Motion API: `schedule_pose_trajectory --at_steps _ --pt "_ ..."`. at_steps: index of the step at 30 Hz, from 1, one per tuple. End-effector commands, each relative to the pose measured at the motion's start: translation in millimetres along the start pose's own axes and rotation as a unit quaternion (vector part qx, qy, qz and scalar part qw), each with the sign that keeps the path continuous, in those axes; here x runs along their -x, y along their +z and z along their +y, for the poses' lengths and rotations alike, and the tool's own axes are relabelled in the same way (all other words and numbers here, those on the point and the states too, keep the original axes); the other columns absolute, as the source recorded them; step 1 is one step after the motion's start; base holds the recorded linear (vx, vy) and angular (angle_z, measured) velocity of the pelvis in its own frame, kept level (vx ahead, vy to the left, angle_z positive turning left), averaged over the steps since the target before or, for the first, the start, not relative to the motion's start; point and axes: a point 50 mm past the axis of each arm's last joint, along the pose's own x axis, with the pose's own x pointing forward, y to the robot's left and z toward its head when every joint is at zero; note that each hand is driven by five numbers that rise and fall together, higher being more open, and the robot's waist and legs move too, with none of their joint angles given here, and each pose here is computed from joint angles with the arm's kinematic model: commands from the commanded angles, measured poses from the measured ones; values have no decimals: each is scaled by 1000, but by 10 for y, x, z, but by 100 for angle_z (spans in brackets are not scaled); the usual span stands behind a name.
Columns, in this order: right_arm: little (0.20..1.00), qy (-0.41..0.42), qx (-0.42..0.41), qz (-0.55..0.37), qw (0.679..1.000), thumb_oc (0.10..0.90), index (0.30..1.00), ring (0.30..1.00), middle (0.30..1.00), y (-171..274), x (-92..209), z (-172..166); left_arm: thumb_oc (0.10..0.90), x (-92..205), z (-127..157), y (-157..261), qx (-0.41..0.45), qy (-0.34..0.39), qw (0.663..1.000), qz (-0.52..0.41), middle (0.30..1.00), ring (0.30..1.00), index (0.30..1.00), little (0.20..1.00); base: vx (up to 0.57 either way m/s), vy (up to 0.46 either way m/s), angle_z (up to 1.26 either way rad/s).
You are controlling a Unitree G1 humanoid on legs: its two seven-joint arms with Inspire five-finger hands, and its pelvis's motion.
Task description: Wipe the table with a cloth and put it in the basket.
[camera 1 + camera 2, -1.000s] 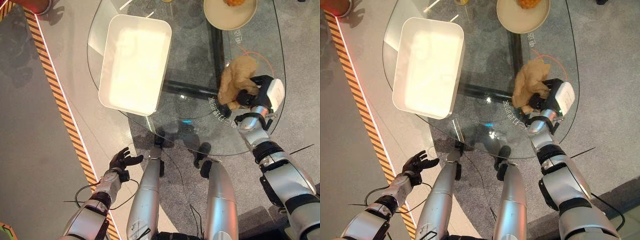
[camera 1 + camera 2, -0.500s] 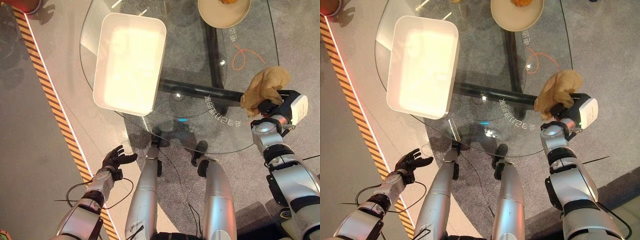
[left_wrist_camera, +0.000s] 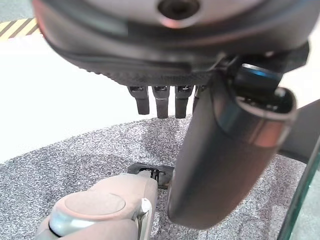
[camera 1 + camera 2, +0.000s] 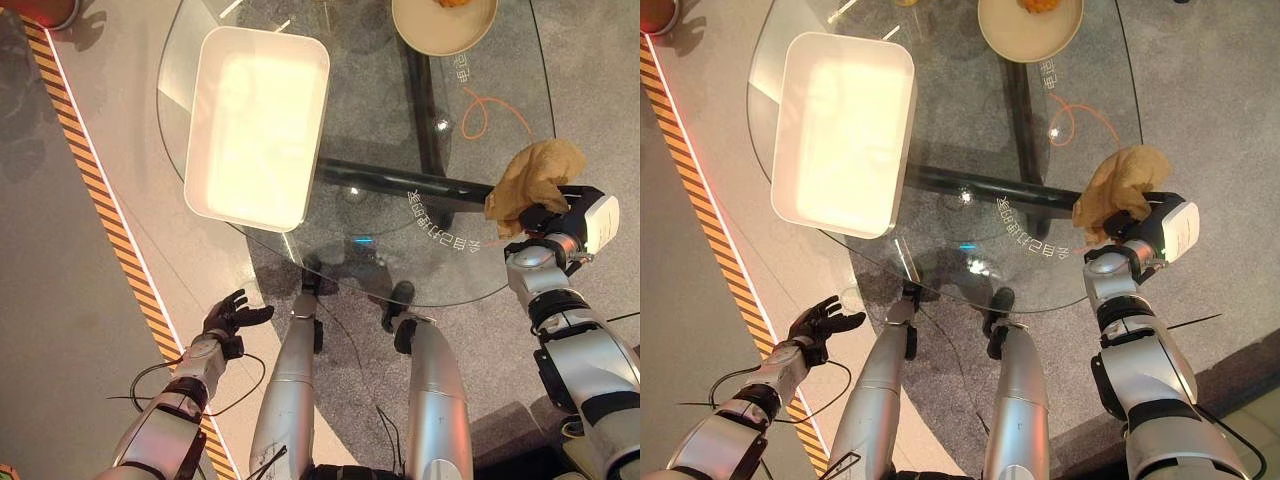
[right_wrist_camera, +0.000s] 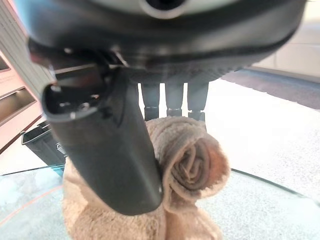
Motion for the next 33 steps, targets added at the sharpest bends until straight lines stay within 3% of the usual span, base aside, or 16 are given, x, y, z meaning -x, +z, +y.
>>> schedule_pose_trajectory --at_steps 1,19,33 --pt "200 -54 30 -102 993 100 300 300 300 242 -236 -368 800 40 246 -107 22 41 999 17 900 900 900 900 0 0 0" --pt "200 70 50 -226 970 100 300 300 300 826 175 150 800 32 40 -136 23 26 999 13 900 900 900 900 0 0 0" --pt "200 213 72 -353 908 100 300 300 300 1149 824 546 800 40 -82 -165 22 22 999 7 900 900 900 900 0 0 0"
